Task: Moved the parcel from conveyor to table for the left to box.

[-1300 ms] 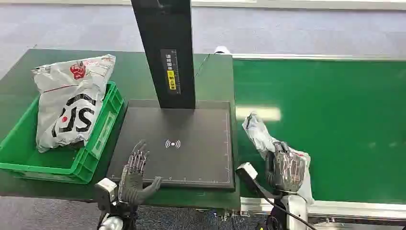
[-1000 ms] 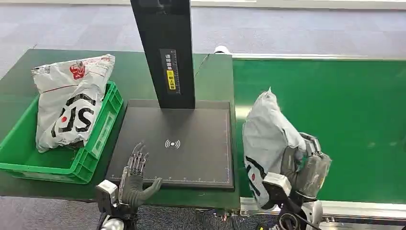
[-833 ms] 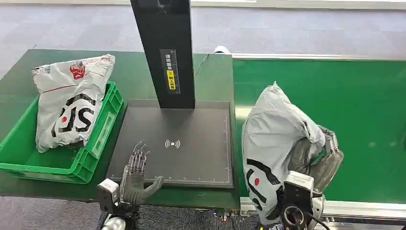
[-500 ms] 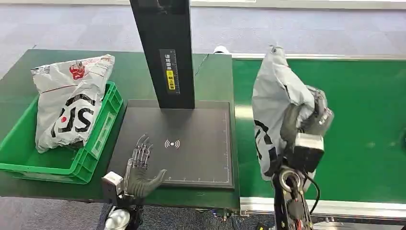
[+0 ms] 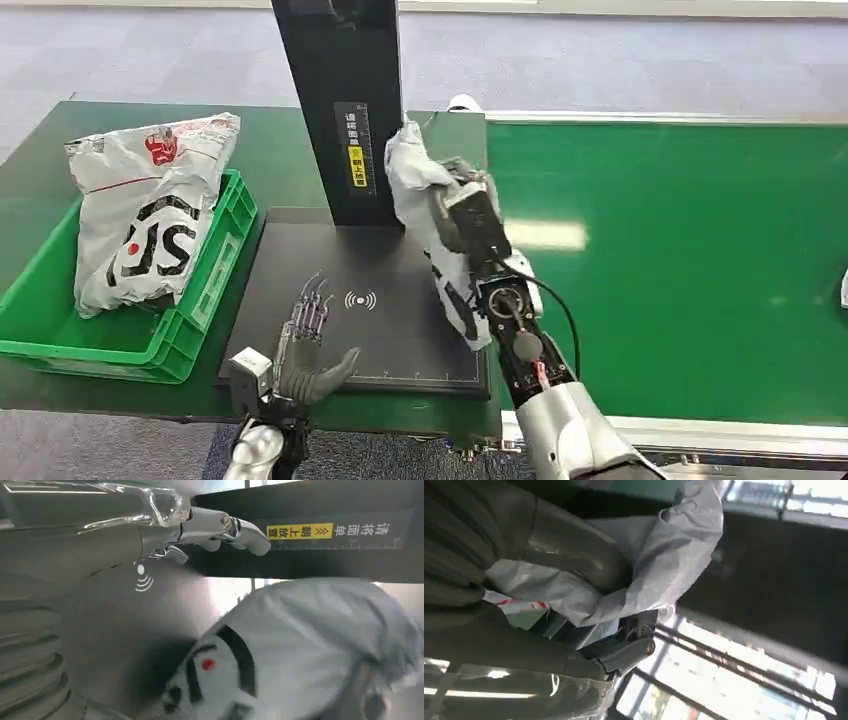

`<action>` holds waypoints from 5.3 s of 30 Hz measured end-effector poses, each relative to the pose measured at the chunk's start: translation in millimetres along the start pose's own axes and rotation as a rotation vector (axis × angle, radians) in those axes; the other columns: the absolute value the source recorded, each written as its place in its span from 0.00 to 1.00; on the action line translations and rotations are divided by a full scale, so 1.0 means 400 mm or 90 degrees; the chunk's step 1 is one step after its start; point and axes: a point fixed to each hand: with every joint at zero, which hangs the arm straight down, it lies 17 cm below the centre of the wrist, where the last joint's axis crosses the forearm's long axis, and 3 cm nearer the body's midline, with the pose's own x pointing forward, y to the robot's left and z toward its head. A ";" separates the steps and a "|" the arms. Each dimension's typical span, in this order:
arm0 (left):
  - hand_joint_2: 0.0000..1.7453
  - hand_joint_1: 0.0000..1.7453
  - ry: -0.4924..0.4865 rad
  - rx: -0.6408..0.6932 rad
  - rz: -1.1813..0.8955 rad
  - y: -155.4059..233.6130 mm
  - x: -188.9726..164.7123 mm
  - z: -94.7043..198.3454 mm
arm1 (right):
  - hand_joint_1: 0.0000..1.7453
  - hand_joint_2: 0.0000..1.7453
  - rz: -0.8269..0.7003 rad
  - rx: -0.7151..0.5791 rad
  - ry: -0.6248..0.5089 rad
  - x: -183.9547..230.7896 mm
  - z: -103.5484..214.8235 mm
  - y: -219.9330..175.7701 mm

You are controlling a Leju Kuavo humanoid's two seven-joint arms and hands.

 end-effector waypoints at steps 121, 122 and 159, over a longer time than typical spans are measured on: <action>1.00 1.00 0.207 -0.193 -0.788 0.164 -0.292 -0.012 | 0.00 1.00 -0.138 -0.022 -0.034 -0.075 0.337 -0.028; 1.00 1.00 0.201 -0.189 -0.785 0.165 -0.288 -0.014 | 0.00 1.00 -0.138 -0.023 -0.033 -0.076 0.337 -0.029; 1.00 1.00 -0.428 0.150 -0.143 0.240 0.678 0.026 | 0.00 1.00 -0.124 -0.071 0.023 -0.170 0.424 -0.085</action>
